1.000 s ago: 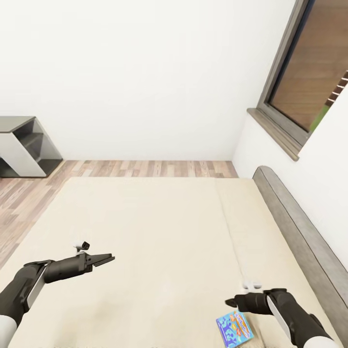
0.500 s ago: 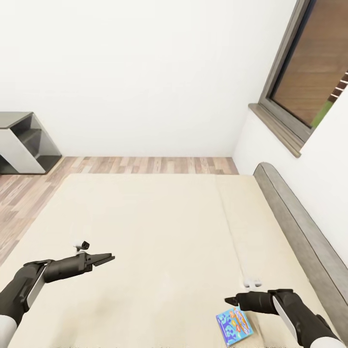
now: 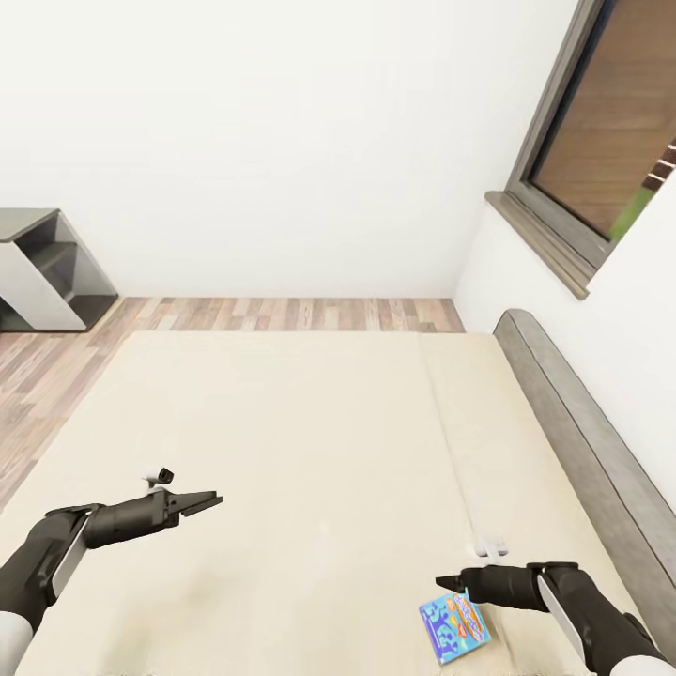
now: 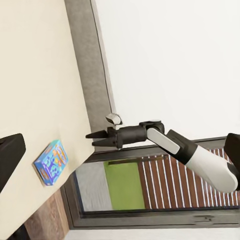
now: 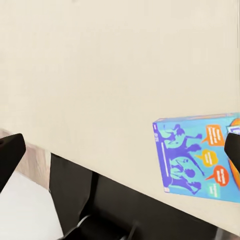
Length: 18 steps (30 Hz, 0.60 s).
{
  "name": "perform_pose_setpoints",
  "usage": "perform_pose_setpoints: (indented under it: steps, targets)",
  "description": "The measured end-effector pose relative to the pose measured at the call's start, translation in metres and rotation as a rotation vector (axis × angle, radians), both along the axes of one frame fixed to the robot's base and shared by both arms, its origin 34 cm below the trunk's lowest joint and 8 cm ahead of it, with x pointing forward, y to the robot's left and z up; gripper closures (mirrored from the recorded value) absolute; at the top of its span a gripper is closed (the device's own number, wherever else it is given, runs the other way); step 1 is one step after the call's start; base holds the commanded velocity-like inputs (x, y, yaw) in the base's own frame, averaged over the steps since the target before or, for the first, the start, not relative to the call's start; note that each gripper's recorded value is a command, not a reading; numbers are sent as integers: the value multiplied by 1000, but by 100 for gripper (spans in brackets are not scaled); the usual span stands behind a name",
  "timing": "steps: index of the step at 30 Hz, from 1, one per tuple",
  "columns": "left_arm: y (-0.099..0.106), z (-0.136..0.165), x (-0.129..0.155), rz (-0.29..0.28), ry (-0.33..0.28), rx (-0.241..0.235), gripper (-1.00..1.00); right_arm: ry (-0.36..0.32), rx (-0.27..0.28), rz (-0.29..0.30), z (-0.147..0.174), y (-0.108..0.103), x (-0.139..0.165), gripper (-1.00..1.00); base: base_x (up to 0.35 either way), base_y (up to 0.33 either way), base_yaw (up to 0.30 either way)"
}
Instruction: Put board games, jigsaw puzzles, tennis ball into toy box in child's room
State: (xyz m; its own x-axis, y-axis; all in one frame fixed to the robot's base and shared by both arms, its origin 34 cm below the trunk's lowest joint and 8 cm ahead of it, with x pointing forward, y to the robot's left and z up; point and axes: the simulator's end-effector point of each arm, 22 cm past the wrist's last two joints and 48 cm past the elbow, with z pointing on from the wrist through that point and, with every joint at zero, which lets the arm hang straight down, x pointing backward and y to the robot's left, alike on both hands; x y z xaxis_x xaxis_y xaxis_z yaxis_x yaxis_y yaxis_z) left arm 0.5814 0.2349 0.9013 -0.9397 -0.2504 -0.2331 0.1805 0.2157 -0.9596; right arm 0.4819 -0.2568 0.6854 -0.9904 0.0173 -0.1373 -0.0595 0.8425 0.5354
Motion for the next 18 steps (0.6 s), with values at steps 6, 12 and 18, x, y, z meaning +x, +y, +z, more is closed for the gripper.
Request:
perform_pose_setpoints:
  steps: [6, 12, 18]
  targets:
    - [-1, -5, -1, -2, 10, -1, -100, 1, 0, -79, -6, -15, -2, -100, 0, 0, 0]
    - [0, -9, -2, 0, 19, 0, -100, 5, -4, -143, -12, -31, -6, -100, 0, 0, 0]
    - [-1, -14, -4, -3, 29, -1, -100, 22, -9, -153, -18, -34, -13, -100, 0, 0, 0]
